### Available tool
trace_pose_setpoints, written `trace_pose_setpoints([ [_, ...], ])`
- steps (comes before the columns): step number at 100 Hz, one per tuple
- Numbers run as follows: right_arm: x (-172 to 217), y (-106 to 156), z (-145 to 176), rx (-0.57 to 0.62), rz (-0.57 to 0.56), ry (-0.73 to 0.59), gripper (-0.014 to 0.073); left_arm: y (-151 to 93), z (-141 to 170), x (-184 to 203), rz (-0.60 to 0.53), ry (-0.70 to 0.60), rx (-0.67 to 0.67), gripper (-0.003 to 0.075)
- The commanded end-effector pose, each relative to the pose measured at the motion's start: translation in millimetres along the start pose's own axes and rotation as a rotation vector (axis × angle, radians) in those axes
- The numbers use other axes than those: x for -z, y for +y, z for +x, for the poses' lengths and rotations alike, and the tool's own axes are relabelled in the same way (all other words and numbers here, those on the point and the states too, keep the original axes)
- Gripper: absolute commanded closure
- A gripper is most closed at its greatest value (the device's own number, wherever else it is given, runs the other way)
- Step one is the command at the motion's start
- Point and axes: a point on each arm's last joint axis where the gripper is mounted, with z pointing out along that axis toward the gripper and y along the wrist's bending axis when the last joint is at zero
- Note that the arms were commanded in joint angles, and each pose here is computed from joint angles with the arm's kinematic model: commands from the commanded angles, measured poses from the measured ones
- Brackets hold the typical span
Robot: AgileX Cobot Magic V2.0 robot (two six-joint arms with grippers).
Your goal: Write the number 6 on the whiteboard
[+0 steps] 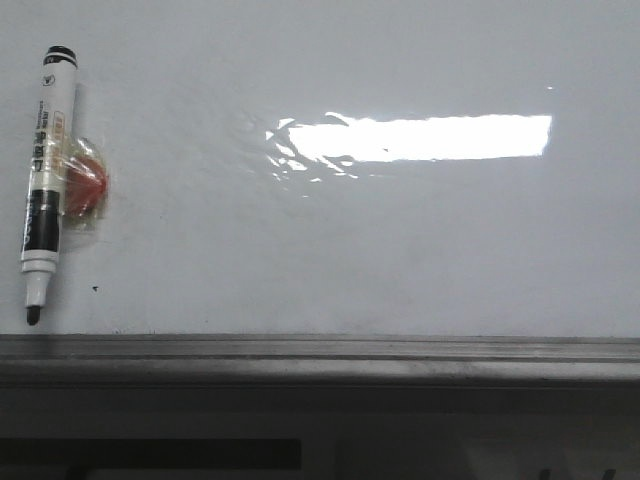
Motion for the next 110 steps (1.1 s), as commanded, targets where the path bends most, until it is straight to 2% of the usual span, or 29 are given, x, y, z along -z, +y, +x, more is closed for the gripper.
trace_pose_setpoints([
  [1,-2.1,-0.7,6.3,0.016,0.007,-0.023,0.0649,-2.2,7.0,-2.4,0.011,-0.054,0.020,0.0739],
  [12,-2.1,-0.7,6.3,0.016,0.007,-0.023,0.0649,-2.9,5.7,-2.3,0.020,-0.067,0.053,0.0739],
  [23,-2.1,-0.6,5.2,0.016,0.006,-0.036,0.0649,-2.2,3.8,-2.2,0.012,-0.089,0.024,0.0739],
  [48,-1.1,0.1,-5.9,0.015,-0.001,-0.158,0.0649,-2.2,-0.8,-1.6,0.012,-0.140,0.026,0.0739],
  [110,-0.4,0.4,-9.7,0.006,-0.005,-0.201,0.0648,-2.1,-6.3,-0.8,0.012,-0.199,0.026,0.0739],
])
